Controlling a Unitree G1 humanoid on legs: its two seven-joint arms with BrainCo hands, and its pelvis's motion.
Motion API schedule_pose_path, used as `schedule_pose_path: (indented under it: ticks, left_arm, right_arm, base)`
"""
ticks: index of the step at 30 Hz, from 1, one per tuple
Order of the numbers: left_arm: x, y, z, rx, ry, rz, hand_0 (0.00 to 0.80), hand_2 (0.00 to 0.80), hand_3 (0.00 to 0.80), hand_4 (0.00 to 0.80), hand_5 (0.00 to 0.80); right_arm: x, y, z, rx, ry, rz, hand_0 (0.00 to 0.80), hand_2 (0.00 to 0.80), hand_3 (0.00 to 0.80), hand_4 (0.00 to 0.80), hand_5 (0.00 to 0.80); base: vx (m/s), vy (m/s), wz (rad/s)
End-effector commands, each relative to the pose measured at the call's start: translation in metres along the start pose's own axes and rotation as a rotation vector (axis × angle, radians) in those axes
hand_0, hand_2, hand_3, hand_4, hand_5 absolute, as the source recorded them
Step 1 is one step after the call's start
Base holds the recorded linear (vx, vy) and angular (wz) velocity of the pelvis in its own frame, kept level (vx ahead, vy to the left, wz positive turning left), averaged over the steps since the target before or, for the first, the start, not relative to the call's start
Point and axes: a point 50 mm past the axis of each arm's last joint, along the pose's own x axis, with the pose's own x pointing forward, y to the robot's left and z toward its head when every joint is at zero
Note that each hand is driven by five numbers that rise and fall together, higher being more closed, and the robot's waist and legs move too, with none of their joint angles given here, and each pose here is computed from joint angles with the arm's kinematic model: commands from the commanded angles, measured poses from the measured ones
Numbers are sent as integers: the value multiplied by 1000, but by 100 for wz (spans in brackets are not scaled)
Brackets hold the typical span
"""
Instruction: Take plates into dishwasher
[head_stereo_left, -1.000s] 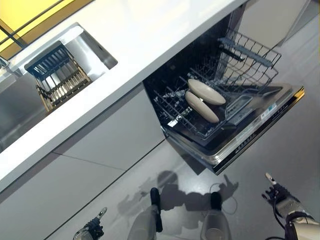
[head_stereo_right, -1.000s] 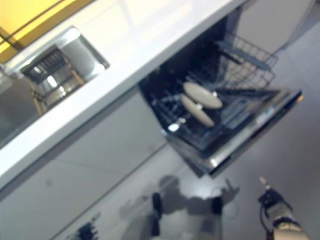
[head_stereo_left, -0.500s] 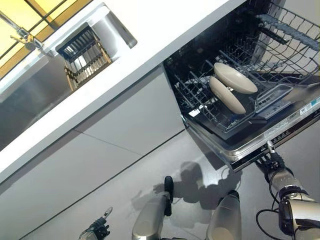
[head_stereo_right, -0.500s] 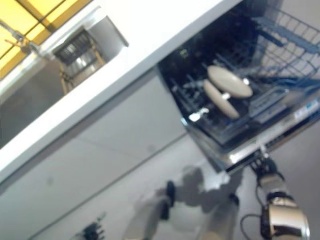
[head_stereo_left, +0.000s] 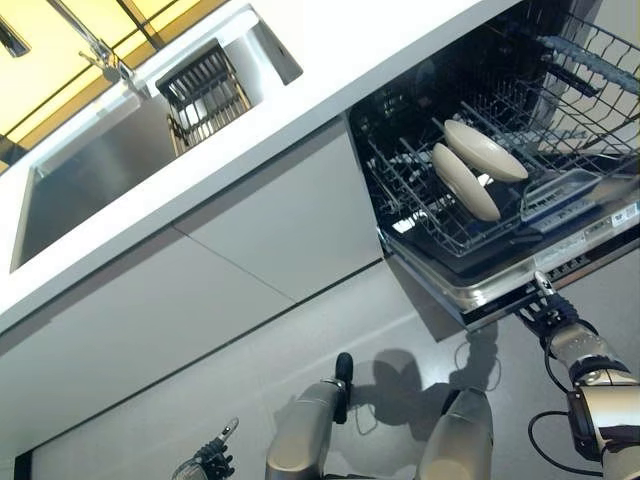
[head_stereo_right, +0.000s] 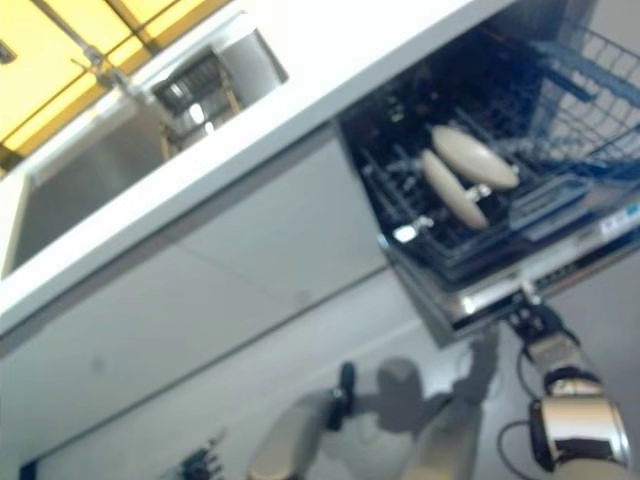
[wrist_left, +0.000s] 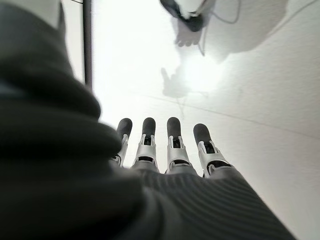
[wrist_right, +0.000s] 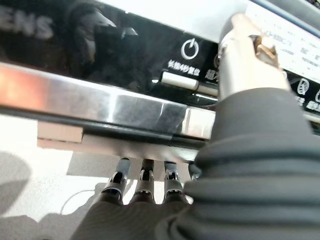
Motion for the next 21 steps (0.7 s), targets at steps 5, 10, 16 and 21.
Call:
schedule_pose_path:
  ticks: [5, 10, 16, 21]
  left_arm:
    - [-4, 14, 27, 144, -61, 21, 0, 0, 0, 0, 0]
    - [-4, 18, 25, 165, -54, 27, 0, 0, 0, 0, 0]
    - [-6, 26, 26, 174, -71, 47, 0, 0, 0, 0, 0]
    - [-8, 36, 32, 178, -90, 83, 0, 0, 0, 0, 0]
  right_arm:
    - [-50, 209, 97, 39, -337, 790, 0, 0, 0, 0, 0]
    - [-41, 191, 93, -45, -307, 715, 0, 0, 0, 0, 0]
    - [-29, 167, 82, -98, -268, 647, 0, 0, 0, 0, 0]
    - [-17, 141, 64, -267, -217, 545, 0, 0, 0, 0, 0]
  base:
    - [12, 28, -5]
    - [69, -7, 10]
    - [62, -37, 6]
    - [63, -65, 21]
